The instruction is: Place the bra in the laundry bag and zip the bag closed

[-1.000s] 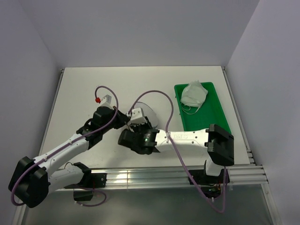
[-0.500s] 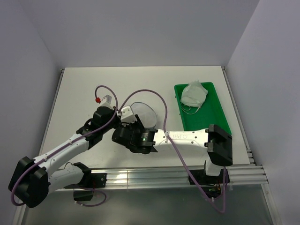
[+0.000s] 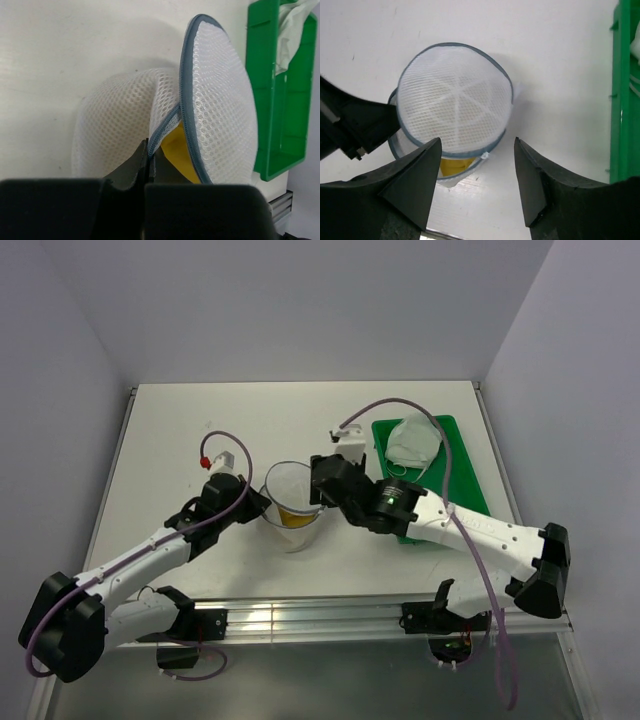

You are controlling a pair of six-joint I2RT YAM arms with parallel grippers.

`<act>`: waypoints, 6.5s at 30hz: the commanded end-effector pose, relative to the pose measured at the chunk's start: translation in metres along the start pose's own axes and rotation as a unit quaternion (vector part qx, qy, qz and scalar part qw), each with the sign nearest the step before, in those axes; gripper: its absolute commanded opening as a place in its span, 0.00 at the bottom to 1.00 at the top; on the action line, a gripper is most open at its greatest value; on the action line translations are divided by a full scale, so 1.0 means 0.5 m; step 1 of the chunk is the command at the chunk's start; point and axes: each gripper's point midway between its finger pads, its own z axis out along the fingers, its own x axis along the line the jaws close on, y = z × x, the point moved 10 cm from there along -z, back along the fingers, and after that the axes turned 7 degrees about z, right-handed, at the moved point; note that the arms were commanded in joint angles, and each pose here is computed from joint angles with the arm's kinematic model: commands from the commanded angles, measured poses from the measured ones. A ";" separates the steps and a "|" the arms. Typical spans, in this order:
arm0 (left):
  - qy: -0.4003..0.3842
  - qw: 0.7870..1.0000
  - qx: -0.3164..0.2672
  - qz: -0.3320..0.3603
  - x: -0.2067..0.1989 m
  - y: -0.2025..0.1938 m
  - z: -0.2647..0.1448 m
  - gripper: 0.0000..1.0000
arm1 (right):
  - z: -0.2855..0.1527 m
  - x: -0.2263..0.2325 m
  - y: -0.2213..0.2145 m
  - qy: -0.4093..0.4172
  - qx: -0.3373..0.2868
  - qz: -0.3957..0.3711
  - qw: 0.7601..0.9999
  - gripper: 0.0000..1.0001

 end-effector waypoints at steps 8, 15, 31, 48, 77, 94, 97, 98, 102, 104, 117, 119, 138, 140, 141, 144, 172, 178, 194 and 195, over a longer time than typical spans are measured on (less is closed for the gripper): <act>0.009 1.000 -0.014 0.004 0.033 -0.020 -0.010 0.00 | 0.076 -0.093 -0.070 0.082 0.148 0.152 0.974 0.70; -0.002 1.000 -0.021 0.010 0.036 -0.023 -0.013 0.00 | 0.123 -0.134 -0.082 0.126 0.171 0.256 0.943 0.70; -0.015 0.999 -0.026 0.018 0.039 -0.026 -0.021 0.00 | 0.160 -0.142 -0.075 0.184 0.166 0.392 0.886 0.70; -0.024 0.999 -0.022 0.024 0.036 -0.026 -0.019 0.00 | 0.216 -0.134 -0.103 0.169 0.188 0.430 0.867 0.60; -0.074 0.992 -0.037 0.091 -0.186 0.080 -0.124 0.60 | 0.107 -0.099 -0.036 0.009 -0.025 0.387 0.922 0.00; -0.052 0.989 -0.013 0.136 -0.292 -0.093 -0.092 0.40 | 0.105 -0.076 -0.034 -0.034 -0.018 0.387 0.921 0.00; -0.051 0.989 -0.020 0.138 -0.293 -0.098 -0.085 0.41 | 0.104 -0.073 -0.032 -0.032 -0.014 0.381 0.924 0.00; -0.052 0.989 -0.024 0.137 -0.295 -0.098 -0.081 0.42 | 0.104 -0.071 -0.030 -0.029 -0.013 0.382 0.924 0.00; -0.052 0.988 -0.026 0.142 -0.300 -0.104 -0.069 0.42 | 0.100 -0.065 -0.025 -0.021 -0.007 0.376 0.927 0.00; -0.053 0.988 -0.028 0.145 -0.301 -0.107 -0.063 0.42 | 0.100 -0.064 -0.023 -0.020 -0.004 0.369 0.929 0.00; -0.043 0.986 -0.054 0.150 -0.316 -0.100 -0.046 0.44 | 0.085 -0.062 -0.026 -0.033 -0.002 0.344 0.939 0.00; -0.035 0.986 -0.059 0.149 -0.317 -0.099 -0.042 0.44 | 0.075 -0.052 -0.021 -0.035 -0.009 0.341 0.939 0.00; -0.024 0.985 -0.086 0.146 -0.322 -0.080 -0.049 0.11 | 0.065 -0.022 -0.037 -0.061 -0.016 0.319 0.946 0.00; -0.027 0.985 -0.085 0.145 -0.319 -0.080 -0.052 0.04 | 0.068 -0.021 -0.038 -0.065 -0.015 0.315 0.947 0.00; -0.028 0.985 -0.085 0.146 -0.318 -0.080 -0.053 0.02 | 0.069 -0.020 -0.038 -0.064 -0.015 0.314 0.947 0.00; -0.028 0.985 -0.083 0.150 -0.314 -0.078 -0.058 0.00 | 0.069 -0.020 -0.038 -0.063 -0.015 0.309 0.949 0.00; -0.015 0.985 -0.040 0.167 -0.159 -0.091 -0.123 0.00 | 0.197 -0.106 -0.001 0.012 0.064 0.212 0.975 0.00; -0.019 0.984 -0.028 0.172 -0.140 -0.101 -0.125 0.00 | 0.226 -0.126 0.001 0.008 0.071 0.206 0.976 0.00; -0.098 0.982 -0.042 0.157 -0.282 -0.074 -0.085 0.35 | 0.123 -0.057 0.021 -0.015 -0.004 0.179 0.984 0.00; -0.100 0.981 -0.048 0.157 -0.290 -0.072 -0.077 0.34 | 0.123 -0.055 0.018 -0.011 0.000 0.181 0.983 0.00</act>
